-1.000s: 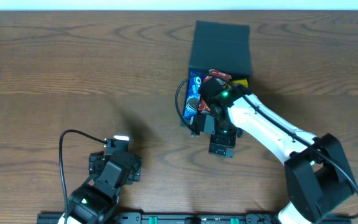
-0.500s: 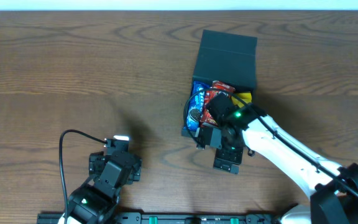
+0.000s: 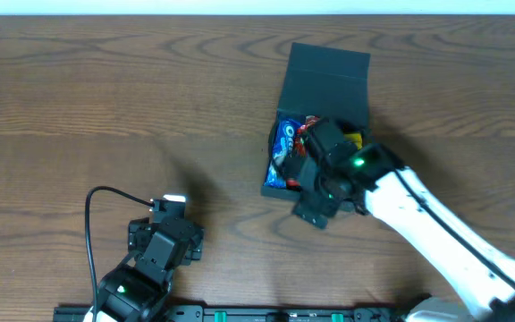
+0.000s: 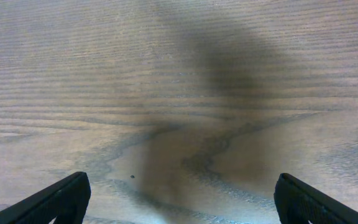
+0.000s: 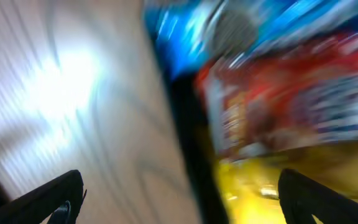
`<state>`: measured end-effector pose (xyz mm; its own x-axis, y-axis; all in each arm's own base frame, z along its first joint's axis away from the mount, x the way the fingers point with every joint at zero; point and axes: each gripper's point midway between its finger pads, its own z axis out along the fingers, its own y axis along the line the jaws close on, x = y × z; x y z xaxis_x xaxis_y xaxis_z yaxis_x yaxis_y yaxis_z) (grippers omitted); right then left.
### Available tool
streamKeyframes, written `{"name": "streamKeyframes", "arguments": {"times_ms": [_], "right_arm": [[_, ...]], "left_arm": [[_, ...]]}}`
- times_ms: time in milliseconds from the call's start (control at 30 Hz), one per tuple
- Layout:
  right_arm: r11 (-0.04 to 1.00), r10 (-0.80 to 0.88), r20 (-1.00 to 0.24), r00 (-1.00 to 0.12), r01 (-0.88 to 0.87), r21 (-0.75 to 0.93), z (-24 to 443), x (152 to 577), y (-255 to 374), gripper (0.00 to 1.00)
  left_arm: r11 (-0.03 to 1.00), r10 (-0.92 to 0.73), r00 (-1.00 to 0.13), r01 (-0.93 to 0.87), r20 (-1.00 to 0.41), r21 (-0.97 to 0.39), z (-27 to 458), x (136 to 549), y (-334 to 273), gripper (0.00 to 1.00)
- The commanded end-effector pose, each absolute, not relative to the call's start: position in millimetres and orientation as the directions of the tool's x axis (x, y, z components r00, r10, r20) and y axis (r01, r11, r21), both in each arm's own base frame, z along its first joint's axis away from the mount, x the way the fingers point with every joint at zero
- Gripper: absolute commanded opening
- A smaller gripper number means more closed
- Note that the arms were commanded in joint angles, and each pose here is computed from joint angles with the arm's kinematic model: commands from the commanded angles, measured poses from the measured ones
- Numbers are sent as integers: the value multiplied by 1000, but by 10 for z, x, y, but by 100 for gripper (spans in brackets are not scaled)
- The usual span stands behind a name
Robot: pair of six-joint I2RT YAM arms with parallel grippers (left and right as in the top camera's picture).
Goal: Pack container
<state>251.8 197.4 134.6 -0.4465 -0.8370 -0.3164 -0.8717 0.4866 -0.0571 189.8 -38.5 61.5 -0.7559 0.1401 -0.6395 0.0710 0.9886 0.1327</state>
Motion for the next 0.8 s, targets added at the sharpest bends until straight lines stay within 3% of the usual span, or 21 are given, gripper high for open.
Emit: {"name": "streamKeyframes", "arguments": {"times_ms": [0, 267, 500, 600, 767], "right_arm": [[631, -691, -418, -590, -774, 50, 1741, 2504, 2166, 99], [723, -518, -572, -636, -683, 105, 2367, 2757, 2363, 99], [938, -302, -496, -814, -346, -4, 2290, 2894, 1798, 99], [955, -289, -497, -818, -283, -91, 2290, 2939, 1613, 99], [965, -261, -480, -838, -247, -93, 2263, 2901, 1558, 99]], "left_arm": [[988, 143, -753, 70, -642, 138, 625, 1901, -374, 95], [988, 143, -753, 70, -642, 137, 626, 1901, -374, 95], [988, 143, -753, 70, -642, 138, 625, 1901, -374, 95], [988, 143, -753, 70, -642, 138, 625, 1901, -374, 95], [988, 143, -753, 70, -642, 138, 627, 1902, -374, 95]]}}
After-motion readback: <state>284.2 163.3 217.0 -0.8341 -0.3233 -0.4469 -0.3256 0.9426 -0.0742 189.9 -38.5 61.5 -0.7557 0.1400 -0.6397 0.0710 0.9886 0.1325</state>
